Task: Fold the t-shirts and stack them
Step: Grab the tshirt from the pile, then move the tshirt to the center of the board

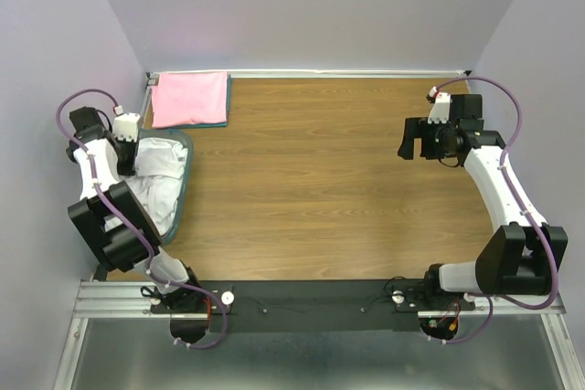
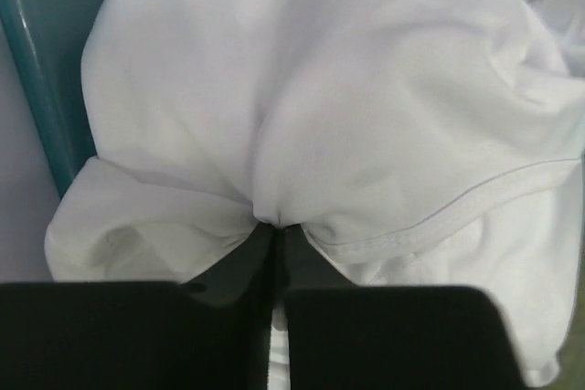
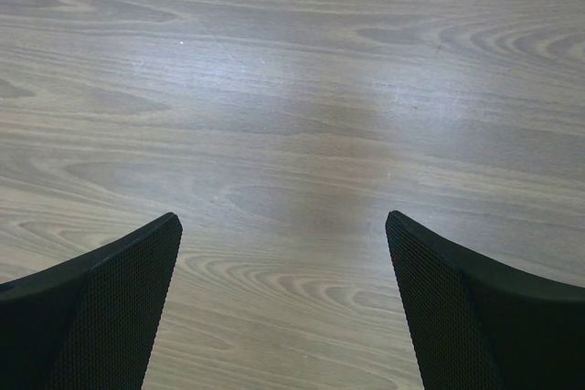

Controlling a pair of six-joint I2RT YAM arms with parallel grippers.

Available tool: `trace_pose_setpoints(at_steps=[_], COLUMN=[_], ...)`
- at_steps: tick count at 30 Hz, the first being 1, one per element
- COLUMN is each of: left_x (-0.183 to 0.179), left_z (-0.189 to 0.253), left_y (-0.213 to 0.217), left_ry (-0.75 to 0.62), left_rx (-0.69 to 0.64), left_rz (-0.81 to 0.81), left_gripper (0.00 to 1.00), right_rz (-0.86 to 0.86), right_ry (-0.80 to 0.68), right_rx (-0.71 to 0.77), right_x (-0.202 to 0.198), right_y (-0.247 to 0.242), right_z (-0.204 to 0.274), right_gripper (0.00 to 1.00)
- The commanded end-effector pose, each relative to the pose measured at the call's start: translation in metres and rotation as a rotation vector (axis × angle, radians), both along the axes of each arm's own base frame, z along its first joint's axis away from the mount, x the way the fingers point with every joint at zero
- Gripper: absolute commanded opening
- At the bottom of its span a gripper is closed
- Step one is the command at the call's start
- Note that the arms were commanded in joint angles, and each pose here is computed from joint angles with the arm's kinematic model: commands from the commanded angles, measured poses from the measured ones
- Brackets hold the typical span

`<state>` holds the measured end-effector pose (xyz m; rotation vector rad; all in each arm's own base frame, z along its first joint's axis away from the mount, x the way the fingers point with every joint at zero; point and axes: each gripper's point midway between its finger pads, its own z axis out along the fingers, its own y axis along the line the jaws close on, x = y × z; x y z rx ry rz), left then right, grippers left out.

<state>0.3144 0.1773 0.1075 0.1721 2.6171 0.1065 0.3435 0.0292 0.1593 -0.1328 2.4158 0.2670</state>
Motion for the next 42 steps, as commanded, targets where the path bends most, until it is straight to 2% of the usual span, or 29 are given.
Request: trace_pose_setpoints(at_steps=[1, 4, 5, 8, 10, 13, 14, 16, 17, 20, 23, 24, 28, 31, 37, 40, 42], left_x=[0.011, 0.016, 0.018, 0.021, 0.027, 0.030, 0.031, 0.031, 0.030, 0.030, 0.013, 0.005, -0.015, -0.035, -0.044, -0.032, -0.012], left_z=[0.051, 0.097, 0.127, 0.180, 0.240, 0.281, 0.309, 0.337, 0.363, 0.400, 0.464, 0.475, 0.530, 0.557, 0.569, 0.544, 0.496], left_y=[-0.008, -0.012, -0.014, -0.040, -0.069, -0.107, -0.138, -0.165, -0.187, -0.218, -0.253, -0.277, -0.320, -0.346, -0.380, -0.391, -0.400], left_ry=[-0.119, -0.201, -0.260, -0.381, -0.524, -0.626, -0.703, -0.782, -0.847, -0.936, -1.112, -1.142, -1.320, -1.411, -1.435, -1.342, -1.203], left_rx=[-0.022, 0.000, 0.025, 0.021, 0.039, 0.041, 0.036, 0.031, 0.011, -0.042, -0.086, -0.136, -0.253, -0.374, -0.540, -0.592, -0.602], left_rz=[-0.027, -0.051, -0.062, -0.143, -0.226, -0.317, -0.383, -0.428, -0.469, -0.548, -0.649, -0.707, -0.803, -0.884, -0.968, -0.981, -0.979], left_gripper=[0.00, 0.00, 0.00, 0.00, 0.00, 0.00, 0.00, 0.00, 0.00, 0.00, 0.00, 0.00, 0.00, 0.00, 0.00, 0.00, 0.00], right_rz=[0.018, 0.019, 0.019, 0.018, 0.019, 0.016, 0.015, 0.011, 0.010, 0.004, -0.001, -0.002, -0.012, -0.022, -0.035, -0.042, -0.049], right_ry=[0.006, 0.001, 0.001, -0.003, -0.007, -0.010, -0.010, -0.009, -0.012, -0.015, -0.017, -0.017, -0.018, -0.020, -0.020, -0.028, -0.036], right_rx=[0.014, 0.017, 0.017, 0.018, 0.021, 0.022, 0.020, 0.021, 0.020, 0.017, 0.013, 0.012, 0.017, 0.017, 0.015, 0.014, 0.012], right_x=[-0.001, -0.001, -0.001, 0.000, 0.000, 0.001, 0.001, 0.002, 0.003, 0.003, 0.002, 0.002, 0.003, 0.002, 0.000, -0.001, -0.001], right_y=[0.003, 0.004, 0.004, 0.004, 0.004, 0.004, 0.004, 0.004, 0.003, 0.002, 0.001, 0.000, -0.003, -0.006, -0.011, -0.013, -0.015], right_z=[0.004, 0.006, 0.006, 0.007, 0.009, 0.010, 0.010, 0.011, 0.012, 0.014, 0.014, 0.014, 0.015, 0.016, 0.015, 0.017, 0.019], right_gripper=[1.00, 1.00, 1.00, 1.00, 1.00, 1.00, 1.00, 1.00, 1.00, 1.00, 1.00, 1.00, 1.00, 1.00, 1.00, 1.00, 1.00])
